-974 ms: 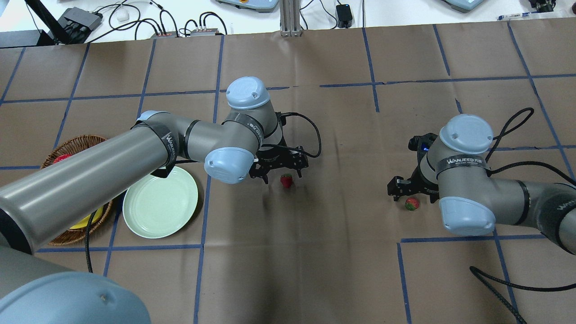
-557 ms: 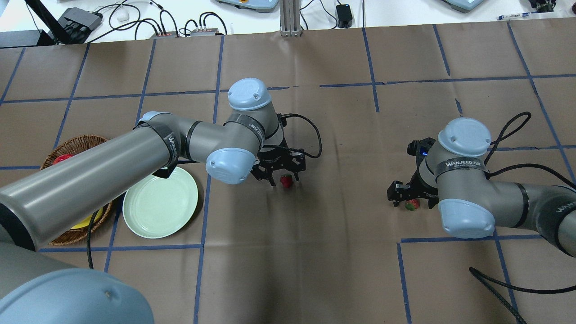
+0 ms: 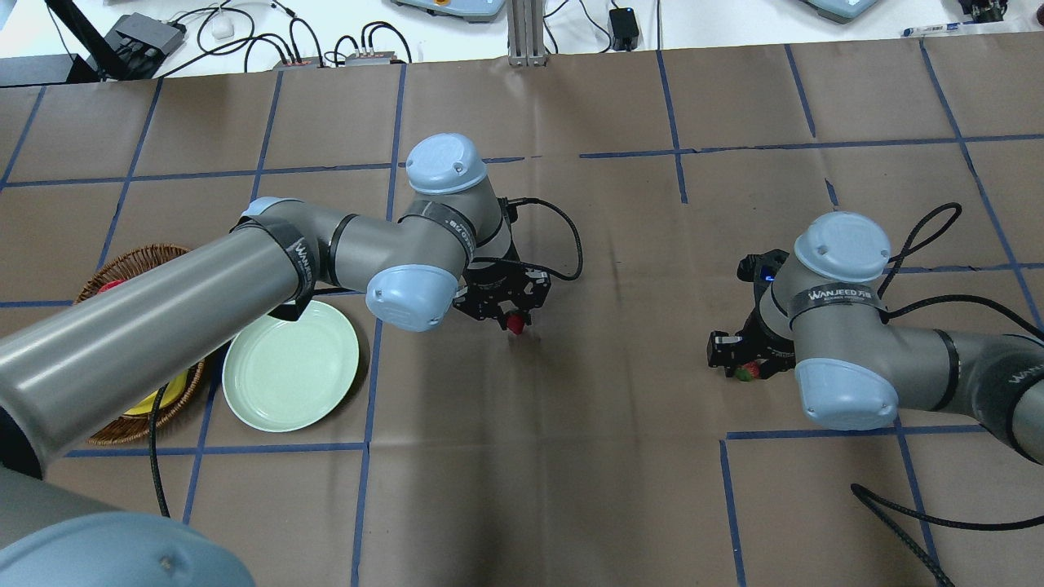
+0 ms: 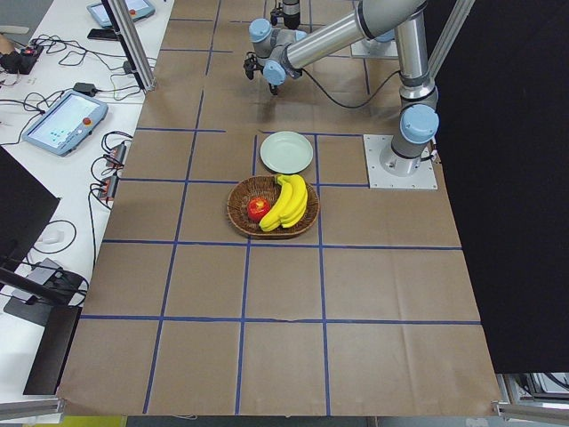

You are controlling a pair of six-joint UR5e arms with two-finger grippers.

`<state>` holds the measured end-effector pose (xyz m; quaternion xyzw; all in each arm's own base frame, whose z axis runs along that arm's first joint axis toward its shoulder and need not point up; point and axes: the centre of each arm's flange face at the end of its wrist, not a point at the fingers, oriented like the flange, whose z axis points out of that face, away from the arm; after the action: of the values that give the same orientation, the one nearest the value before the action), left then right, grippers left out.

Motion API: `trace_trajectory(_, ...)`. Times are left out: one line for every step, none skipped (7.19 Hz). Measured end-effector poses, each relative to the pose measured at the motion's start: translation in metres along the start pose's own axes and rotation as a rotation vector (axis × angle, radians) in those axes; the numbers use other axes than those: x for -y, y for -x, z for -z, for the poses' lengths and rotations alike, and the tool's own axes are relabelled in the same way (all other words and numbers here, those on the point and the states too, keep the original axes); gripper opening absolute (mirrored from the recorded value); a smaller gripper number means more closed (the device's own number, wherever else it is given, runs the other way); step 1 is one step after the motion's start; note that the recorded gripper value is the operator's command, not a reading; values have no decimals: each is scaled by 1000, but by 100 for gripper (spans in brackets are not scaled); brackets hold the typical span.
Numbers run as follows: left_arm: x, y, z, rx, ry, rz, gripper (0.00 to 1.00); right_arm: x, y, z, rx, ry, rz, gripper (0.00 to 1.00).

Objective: Collect all strawberries into plate
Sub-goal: 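Drop the strawberry on the plate with left gripper while right carries another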

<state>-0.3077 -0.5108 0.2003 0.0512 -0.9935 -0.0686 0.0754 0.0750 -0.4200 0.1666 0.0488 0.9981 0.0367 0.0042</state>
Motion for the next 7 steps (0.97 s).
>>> trace_trajectory(-1, 23, 29, 31, -42, -44, 0, 0, 0, 4, 1, -9, 0, 12)
trace_trajectory(-6, 63, 54, 71, -63, -93, 0, -1, 0, 8, 1, -19, 0, 9)
trace_trajectory(-16, 110, 68, 100, -67, -150, 1, -1, 0, 11, 1, -26, 1, 9)
trace_trajectory(-26, 159, 71, 128, -60, -196, 6, 1, 0, 15, 0, -33, 1, 8)
trace_trajectory(-31, 206, 66, 146, -53, -223, 14, 6, 0, 25, 2, -34, 1, 8)
trace_trajectory(-33, 246, 56, 154, -62, -235, 16, 16, 2, 43, 9, -24, 3, 7)
trace_trajectory(-35, 272, 47, 158, -77, -246, 38, 28, 11, 68, 17, -17, 8, 7)
